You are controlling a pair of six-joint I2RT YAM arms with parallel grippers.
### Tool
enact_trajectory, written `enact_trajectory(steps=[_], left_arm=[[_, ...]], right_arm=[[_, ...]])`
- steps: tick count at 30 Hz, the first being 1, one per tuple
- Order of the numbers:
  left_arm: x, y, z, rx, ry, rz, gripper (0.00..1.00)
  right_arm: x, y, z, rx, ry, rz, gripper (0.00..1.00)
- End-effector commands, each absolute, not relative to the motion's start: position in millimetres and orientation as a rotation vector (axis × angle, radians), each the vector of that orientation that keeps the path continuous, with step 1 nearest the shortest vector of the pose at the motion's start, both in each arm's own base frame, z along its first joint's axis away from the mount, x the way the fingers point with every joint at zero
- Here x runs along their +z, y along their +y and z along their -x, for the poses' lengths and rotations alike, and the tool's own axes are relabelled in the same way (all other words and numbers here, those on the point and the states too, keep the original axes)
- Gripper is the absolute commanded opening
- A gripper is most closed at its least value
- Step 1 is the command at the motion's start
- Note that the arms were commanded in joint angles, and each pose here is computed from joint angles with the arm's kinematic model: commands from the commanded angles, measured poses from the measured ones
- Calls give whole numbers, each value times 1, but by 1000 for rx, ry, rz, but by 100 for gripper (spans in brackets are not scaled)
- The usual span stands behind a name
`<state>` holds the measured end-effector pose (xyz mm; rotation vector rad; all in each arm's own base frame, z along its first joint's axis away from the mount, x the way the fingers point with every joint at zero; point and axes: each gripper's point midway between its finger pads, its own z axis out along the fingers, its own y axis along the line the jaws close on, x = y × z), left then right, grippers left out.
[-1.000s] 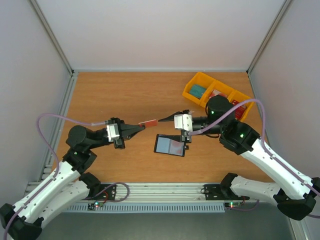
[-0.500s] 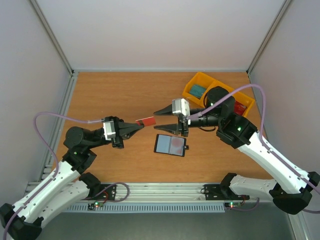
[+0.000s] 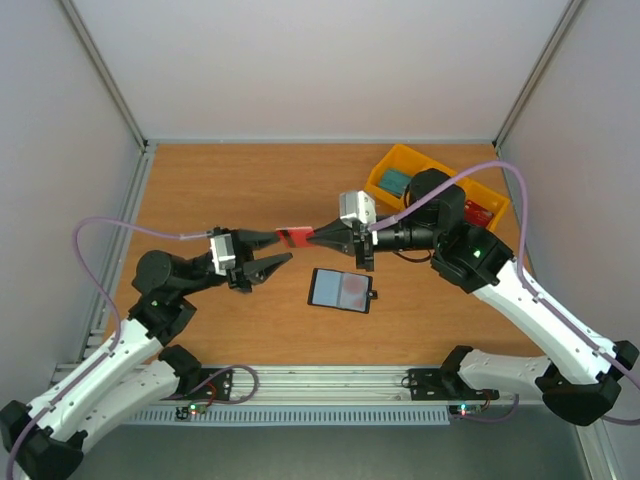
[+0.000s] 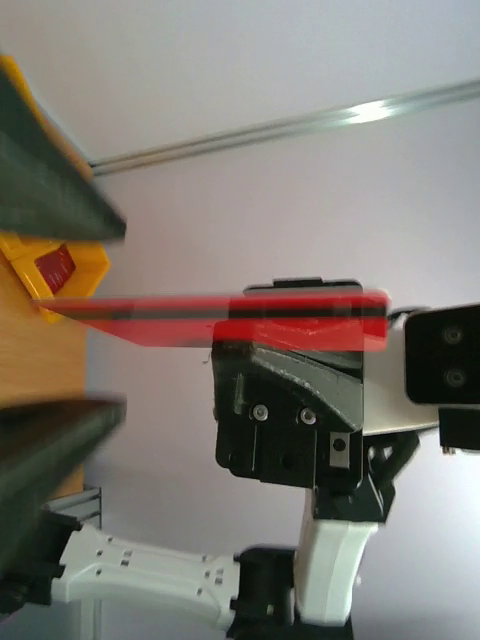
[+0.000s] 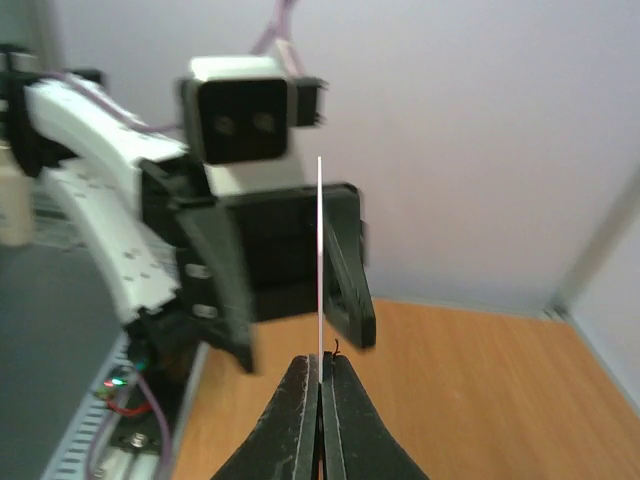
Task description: Take the credit cards out of the card holder
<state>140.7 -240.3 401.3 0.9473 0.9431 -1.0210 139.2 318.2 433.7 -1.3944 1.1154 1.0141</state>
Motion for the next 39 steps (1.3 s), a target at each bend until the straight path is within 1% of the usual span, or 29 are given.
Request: enact_trajectory(steps=[1,2,4,6,9,11,14,17,21,25,29,35,39], left_arm=[[388,-233,-171,-982,1105,-781,95],[376,-230,-178,-962,1162,-747,99],[337,-222,-198,-892,1314,-673,99],[290,-204,-224,-778,1518,-537,99],[239,-164,-246,-654,1746,-297,99],[207,-137,-255,-561,1865,-153,99],[183,-115,-263,-531,1904,-3,99],[183,-110,-263,-559,1919,45,99],[184,-96,-263,-506,1871,61,99],[183,-103,-262,-561,1883,40,99],[176,-111,-259,-611,1915,16,99],[170,-108,-263,-588,1932,35,99],[165,-113,-263,-627,1956,44,99]], right_arm=[[419,295,-193,798,1349,1237,1],[409,287,-213,735,1439,1203,1],[383,260,-259,524,1667,1113,1],[354,217,-315,166,1874,974,1],[317,134,-370,-367,2115,808,1],[299,98,-388,-487,2215,724,1],[280,52,-406,-629,2284,629,1],[247,26,-422,-660,2384,653,1],[206,0,-446,-744,2495,718,1],[189,1,-469,-623,2522,746,1],[155,-11,-486,-691,2563,819,1],[129,-27,-509,-734,2565,903,1],[112,-33,-521,-783,2563,977,1]])
